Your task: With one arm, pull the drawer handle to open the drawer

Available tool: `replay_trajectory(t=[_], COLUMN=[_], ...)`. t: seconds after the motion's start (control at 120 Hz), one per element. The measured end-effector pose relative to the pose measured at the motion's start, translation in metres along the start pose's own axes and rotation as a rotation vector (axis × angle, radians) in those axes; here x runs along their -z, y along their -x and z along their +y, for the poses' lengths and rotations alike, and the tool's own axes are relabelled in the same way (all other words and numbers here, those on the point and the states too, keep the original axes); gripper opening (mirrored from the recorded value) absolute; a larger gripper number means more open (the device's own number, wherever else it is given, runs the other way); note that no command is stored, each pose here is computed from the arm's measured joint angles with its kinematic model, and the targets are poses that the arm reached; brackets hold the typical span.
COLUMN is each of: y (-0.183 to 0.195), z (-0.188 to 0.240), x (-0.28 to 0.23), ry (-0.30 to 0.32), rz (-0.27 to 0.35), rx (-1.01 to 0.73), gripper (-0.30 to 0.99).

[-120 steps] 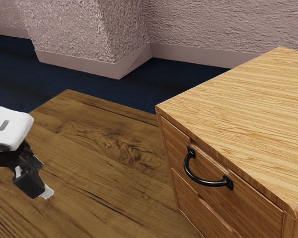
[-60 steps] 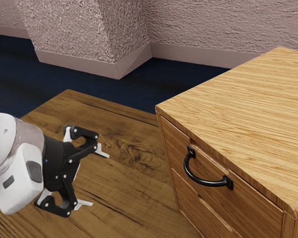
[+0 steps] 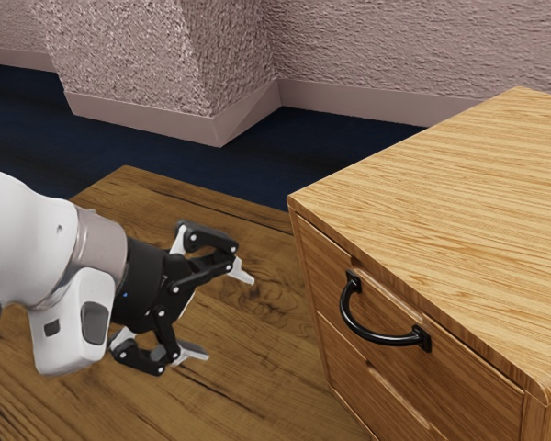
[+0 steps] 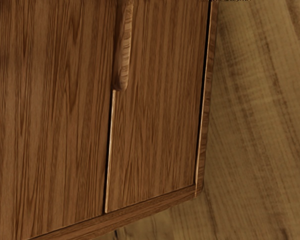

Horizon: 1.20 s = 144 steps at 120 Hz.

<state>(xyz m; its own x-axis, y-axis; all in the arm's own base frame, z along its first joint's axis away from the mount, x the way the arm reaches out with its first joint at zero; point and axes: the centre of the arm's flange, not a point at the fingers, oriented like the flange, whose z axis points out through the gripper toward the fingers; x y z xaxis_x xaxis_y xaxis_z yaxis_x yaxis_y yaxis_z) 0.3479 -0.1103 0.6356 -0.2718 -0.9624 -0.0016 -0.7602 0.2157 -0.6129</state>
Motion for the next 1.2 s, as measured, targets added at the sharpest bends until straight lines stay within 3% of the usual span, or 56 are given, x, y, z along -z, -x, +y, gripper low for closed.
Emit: replay_trajectory(t=[0.333, 1.2], y=[-0.058, -0.089], z=[-0.012, -0.033], x=[0.000, -0.022], ry=[-0.034, -0.030], rz=[0.048, 0.070], rx=[-0.167, -0.282], gripper=[0.69, 0.69])
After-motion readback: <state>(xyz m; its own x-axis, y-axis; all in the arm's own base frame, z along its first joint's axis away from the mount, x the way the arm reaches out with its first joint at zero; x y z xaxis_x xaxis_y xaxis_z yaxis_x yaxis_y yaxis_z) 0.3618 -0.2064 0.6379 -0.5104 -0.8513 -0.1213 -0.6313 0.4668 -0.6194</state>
